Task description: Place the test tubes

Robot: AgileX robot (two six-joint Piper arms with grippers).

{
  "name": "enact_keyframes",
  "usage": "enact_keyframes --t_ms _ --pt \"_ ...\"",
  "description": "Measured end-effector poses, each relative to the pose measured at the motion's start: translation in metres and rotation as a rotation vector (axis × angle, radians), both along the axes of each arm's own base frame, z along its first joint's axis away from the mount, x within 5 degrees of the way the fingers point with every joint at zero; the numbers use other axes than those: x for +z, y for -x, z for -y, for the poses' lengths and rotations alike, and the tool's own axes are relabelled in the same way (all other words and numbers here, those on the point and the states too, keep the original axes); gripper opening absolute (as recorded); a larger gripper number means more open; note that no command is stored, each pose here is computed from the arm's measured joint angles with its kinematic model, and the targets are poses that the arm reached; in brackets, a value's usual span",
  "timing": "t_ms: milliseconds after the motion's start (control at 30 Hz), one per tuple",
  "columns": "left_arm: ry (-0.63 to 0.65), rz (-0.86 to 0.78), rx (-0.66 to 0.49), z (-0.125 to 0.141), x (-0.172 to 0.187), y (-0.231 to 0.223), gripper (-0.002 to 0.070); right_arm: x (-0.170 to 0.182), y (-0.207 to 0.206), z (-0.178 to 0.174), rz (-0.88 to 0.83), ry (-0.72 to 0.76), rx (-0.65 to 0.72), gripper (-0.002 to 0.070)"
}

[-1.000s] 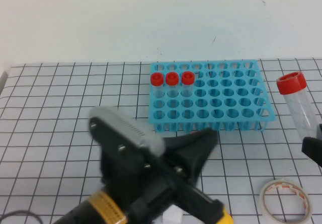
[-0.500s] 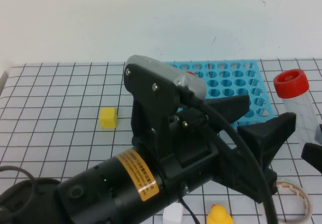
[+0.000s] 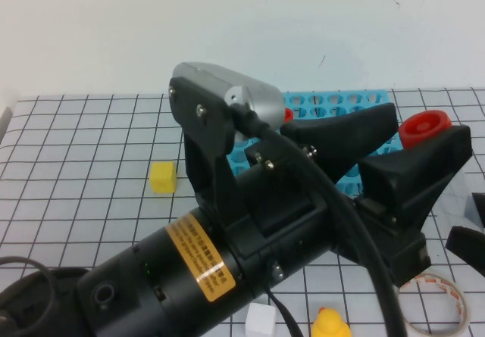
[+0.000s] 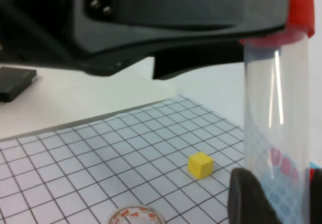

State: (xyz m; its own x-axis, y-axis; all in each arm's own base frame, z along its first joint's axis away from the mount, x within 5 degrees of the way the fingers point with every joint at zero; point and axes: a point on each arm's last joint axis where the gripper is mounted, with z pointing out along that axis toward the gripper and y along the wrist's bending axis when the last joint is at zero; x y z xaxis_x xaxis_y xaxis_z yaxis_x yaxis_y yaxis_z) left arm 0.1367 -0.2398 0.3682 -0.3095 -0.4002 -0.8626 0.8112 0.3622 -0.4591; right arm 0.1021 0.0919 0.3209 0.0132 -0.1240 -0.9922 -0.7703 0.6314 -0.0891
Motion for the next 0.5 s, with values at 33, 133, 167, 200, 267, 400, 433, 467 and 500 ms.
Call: enact_keyframes --t_ms 33,133,167,200,267,400,433,467,500 --pt "0.004 -0.002 -0.001 -0.0001 0.0002 0.0000 0.0457 0.0000 0.0003 -0.0002 0.001 0.001 0.004 0.0227" --pt "0.013 -0.008 -0.003 -0.0001 0.0006 0.0000 0.0410 0.0000 0.0007 -0.0006 0.001 0.001 0.011 0.0227" --pt "0.013 -0.009 -0.004 -0.0001 0.0006 0.0001 0.0390 0.0000 0.0009 -0.0007 0.000 0.001 0.013 0.0227" --pt "0.016 -0.015 -0.005 -0.0001 0.0006 0.0001 0.0366 0.0000 0.0012 -0.0010 0.000 0.001 0.017 0.0227" --pt "0.017 -0.016 -0.010 0.0001 0.0006 0.0004 0.0286 0.0000 0.0012 -0.0010 0.000 0.001 0.017 0.0227" --pt "0.010 -0.001 -0.028 0.0012 0.0011 0.0022 0.0271 0.0000 0.0012 -0.0010 0.000 0.001 0.017 0.0227" --pt "0.008 0.006 -0.035 0.0015 0.0012 0.0029 0.0271 0.0000 0.0012 -0.0010 0.000 0.001 0.017 0.0227" --pt "0.007 0.016 -0.042 0.0018 0.0016 0.0036 0.0271 0.0000 0.0012 -0.0010 0.000 0.001 0.017 0.0227" --pt "0.005 0.024 -0.048 0.0021 0.0018 0.0043 0.0271 0.0000 0.0010 -0.0008 0.001 0.002 0.015 0.0227"
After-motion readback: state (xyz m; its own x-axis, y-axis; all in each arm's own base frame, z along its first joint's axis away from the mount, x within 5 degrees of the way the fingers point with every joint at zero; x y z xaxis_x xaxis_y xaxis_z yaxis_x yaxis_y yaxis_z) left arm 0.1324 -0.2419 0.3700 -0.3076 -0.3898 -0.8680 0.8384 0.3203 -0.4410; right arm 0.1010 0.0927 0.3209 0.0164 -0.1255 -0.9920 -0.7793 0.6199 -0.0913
